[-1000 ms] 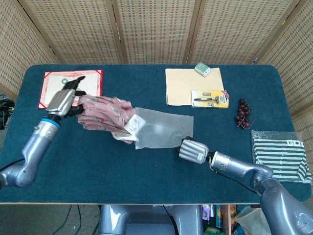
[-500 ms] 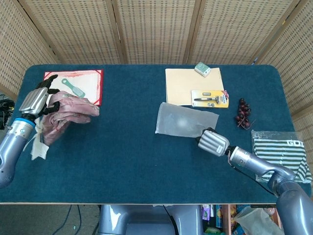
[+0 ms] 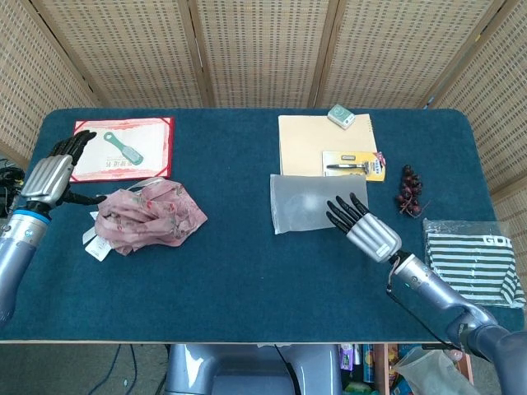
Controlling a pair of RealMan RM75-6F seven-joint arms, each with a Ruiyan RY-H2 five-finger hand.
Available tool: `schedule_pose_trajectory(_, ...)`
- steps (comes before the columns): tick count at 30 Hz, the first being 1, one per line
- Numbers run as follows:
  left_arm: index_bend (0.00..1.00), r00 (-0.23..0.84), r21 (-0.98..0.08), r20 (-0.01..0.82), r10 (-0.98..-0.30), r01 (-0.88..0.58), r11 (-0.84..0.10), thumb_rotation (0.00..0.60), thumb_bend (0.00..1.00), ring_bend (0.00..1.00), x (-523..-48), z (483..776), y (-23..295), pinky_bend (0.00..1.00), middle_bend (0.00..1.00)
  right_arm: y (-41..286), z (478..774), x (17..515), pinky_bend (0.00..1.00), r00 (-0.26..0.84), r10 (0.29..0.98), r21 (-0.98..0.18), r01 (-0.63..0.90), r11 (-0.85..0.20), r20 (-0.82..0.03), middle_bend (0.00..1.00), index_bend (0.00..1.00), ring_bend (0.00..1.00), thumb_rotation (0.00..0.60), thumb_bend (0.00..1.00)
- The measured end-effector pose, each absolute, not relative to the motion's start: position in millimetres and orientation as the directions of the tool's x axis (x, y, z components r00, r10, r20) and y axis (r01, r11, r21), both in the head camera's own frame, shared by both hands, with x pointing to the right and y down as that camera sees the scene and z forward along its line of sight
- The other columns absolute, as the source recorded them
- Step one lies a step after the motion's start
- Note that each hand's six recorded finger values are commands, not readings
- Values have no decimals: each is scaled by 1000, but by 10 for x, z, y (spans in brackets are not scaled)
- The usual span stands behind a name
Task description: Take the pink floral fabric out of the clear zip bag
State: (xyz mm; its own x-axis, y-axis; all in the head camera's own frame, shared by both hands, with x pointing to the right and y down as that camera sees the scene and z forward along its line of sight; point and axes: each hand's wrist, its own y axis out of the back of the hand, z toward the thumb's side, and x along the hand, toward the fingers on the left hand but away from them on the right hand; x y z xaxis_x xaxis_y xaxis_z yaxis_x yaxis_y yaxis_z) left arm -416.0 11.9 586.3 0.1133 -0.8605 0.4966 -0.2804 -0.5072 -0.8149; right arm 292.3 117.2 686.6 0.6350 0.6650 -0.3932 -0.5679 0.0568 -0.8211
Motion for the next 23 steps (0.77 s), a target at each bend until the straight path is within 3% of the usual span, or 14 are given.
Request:
schedule_pose_trajectory(5,0,93,-877,408,-908,-238,-418,600,84,0,-4298,5641,328,0,0,1301,6531,3110,0,564,751,-881,-471,-49,-344,0,0,0,600,0)
schedule_pose_trajectory(10,0,53,-922,342,-938,-174,-346,600,83,0,-4490,5506,718,0,0,1542,6190,3419,0,414,861,-928,-339,-156,-296,0,0,0,600,0)
schedule_pose_trajectory(15,0,15,-933,325,-946,-157,-323,600,83,0,-4577,5496,1116,0,0,1773,5981,3673,0,279,926,-956,-220,-195,-253,0,0,0,600,0)
schedule_pose_trajectory(23,0,-30,-926,350,-936,-162,-341,600,83,0,-4541,5632,1856,0,0,2085,5814,3896,0,142,965,-975,-32,-220,-223,0,0,0,600,0)
